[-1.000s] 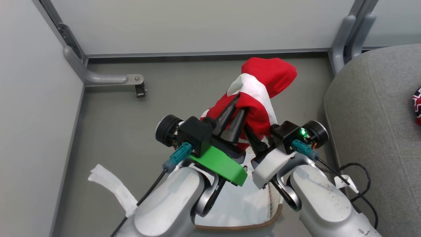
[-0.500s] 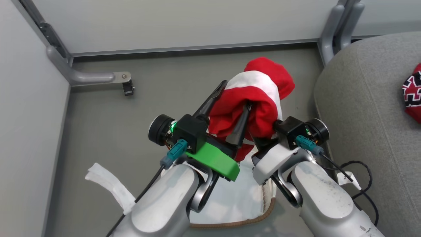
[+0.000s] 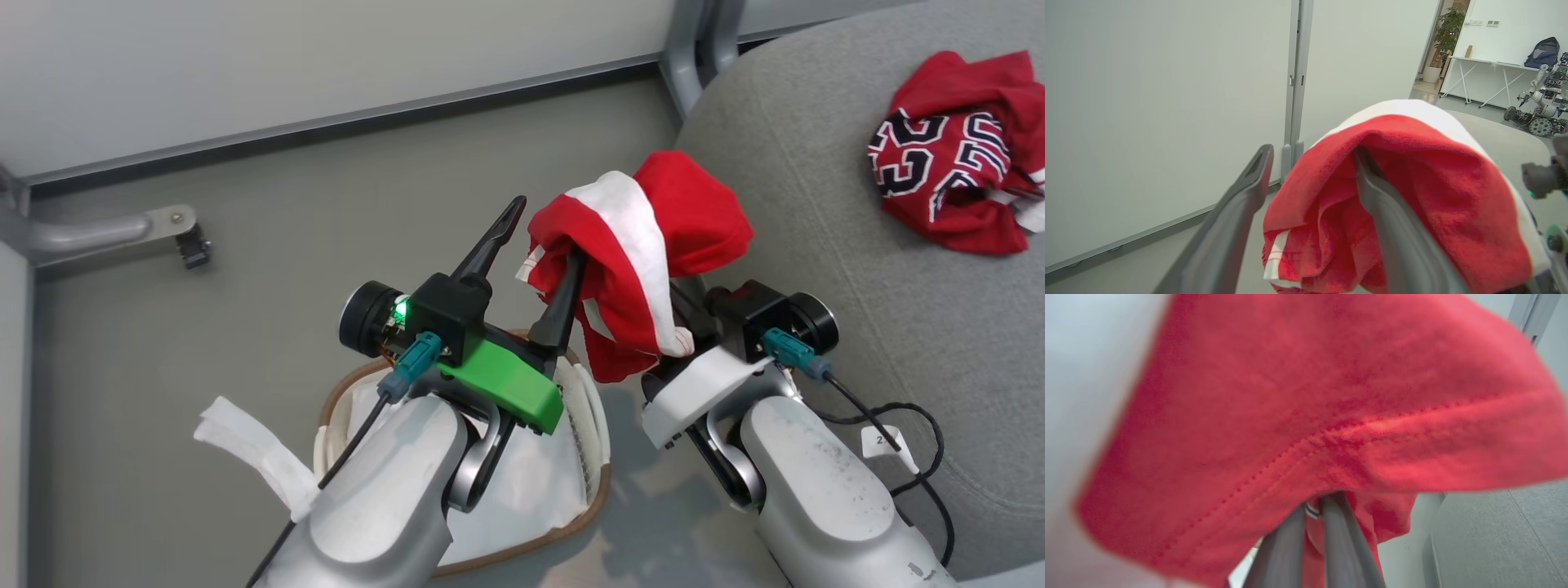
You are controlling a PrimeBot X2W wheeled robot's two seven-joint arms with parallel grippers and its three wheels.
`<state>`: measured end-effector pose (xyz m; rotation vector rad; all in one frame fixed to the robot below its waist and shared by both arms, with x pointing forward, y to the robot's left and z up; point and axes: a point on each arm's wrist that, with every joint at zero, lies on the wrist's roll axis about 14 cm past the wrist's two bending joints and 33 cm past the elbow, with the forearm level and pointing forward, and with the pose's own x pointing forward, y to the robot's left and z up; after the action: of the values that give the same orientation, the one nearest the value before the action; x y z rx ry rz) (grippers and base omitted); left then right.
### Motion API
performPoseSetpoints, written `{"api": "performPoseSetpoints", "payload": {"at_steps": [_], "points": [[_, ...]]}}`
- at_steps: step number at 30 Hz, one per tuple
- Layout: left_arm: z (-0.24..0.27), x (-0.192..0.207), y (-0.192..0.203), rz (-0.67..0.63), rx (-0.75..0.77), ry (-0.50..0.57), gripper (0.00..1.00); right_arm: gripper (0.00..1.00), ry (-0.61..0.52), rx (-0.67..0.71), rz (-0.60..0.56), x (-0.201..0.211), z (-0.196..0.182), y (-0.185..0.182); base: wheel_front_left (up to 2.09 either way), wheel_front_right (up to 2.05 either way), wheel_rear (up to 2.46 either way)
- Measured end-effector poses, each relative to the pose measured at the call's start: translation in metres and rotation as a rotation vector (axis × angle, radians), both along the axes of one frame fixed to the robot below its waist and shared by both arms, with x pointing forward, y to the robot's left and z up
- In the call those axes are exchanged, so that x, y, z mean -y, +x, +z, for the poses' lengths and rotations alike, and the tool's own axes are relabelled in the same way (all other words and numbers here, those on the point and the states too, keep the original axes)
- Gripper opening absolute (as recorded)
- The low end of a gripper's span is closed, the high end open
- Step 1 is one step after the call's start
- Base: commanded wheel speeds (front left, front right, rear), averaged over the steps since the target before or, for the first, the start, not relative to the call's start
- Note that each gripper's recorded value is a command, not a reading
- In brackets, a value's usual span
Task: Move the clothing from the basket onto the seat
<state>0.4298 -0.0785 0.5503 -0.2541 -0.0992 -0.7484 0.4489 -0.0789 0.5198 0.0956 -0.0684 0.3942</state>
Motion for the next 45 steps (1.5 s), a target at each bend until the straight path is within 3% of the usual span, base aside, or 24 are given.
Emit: {"api": "performPoseSetpoints", "payload": {"at_steps": [16,32,40,45], "points": [[-0.029,0.069,-0.009,-0.194,-0.047,0.021,1.00,0.00,-0.002,-0.032,-0.348,0.121,-0.008,-0.031,0.00,0.00,0.00],[-0.045,0.121,-0.034,-0.363,-0.075,0.016,1.00,0.00,0.000,-0.014,-0.637,0.211,0.002,-0.084,0.00,0.00,0.00],[-0.056,0.127,-0.036,-0.392,-0.101,0.015,1.00,0.00,-0.033,-0.035,-0.696,0.229,-0.005,-0.092,0.00,0.00,0.00],[-0.063,0.125,-0.031,-0.382,-0.115,0.018,1.00,0.00,-0.104,0.004,-0.693,0.236,0.010,-0.076,0.00,0.00,0.00]]}}
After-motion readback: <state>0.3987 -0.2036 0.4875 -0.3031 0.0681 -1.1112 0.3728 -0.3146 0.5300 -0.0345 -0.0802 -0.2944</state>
